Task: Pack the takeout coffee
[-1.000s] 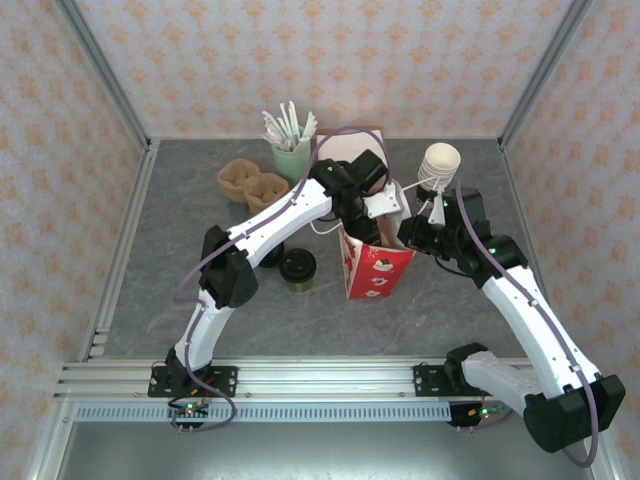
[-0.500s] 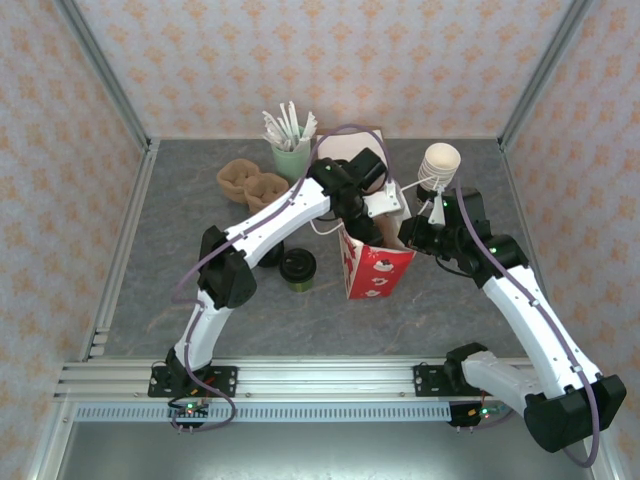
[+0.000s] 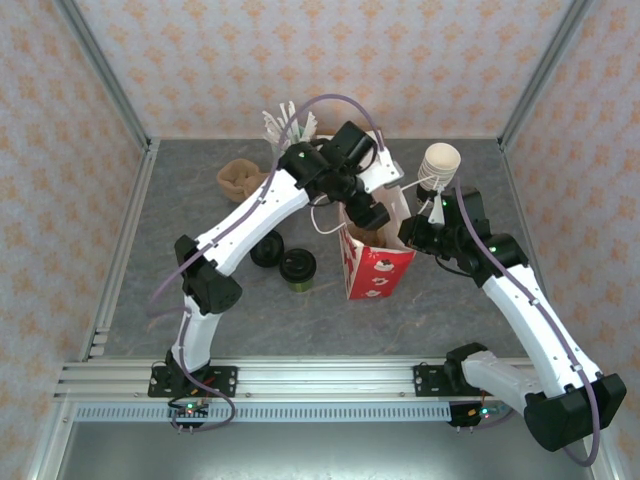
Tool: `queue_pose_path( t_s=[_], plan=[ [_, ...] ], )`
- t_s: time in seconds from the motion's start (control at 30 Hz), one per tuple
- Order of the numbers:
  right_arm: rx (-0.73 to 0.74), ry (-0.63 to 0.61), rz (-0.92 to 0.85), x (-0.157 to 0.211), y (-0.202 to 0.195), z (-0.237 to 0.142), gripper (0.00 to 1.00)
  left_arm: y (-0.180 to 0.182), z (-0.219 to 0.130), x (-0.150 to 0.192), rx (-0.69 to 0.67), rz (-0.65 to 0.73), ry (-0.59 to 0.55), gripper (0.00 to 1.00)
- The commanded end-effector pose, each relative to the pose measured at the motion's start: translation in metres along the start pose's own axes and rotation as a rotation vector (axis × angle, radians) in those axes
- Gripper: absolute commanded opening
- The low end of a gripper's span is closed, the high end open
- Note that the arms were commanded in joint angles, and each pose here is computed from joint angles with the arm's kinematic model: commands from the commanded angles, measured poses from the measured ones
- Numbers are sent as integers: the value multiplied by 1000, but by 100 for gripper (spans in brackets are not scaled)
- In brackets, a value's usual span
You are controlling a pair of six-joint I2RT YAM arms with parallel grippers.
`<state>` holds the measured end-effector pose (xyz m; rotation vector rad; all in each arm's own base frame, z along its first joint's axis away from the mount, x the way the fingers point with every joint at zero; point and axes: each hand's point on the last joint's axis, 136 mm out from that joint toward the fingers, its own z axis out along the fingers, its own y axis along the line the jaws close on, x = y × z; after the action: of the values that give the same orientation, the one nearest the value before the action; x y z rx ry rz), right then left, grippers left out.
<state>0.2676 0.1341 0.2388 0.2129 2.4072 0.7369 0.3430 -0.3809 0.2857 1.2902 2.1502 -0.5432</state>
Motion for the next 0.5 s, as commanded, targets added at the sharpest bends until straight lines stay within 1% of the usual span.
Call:
queue_pose_path(
  t_s=[0.0, 0.1, 0.2, 0.33, 0.4, 0.47],
  plan=[
    [16, -25, 8, -8, 3, -8, 24, 3, -55, -36, -64, -69, -167, 76],
    [26, -38, 18, -10, 2, -9, 39, 5, -84, -46, -107, -121, -234, 76],
    [41, -54, 15, -14, 0, -11, 48, 8, -117, -50, -171, -187, -295, 75],
    [64, -83, -5, -23, 0, -15, 56, 17, -150, -41, -268, -271, -354, 74],
    [83, -94, -28, -28, 0, -19, 61, 20, -166, -31, -307, -314, -381, 75],
    [110, -104, -57, -33, -1, -25, 64, 24, -181, -19, -356, -353, -402, 75]
  ],
)
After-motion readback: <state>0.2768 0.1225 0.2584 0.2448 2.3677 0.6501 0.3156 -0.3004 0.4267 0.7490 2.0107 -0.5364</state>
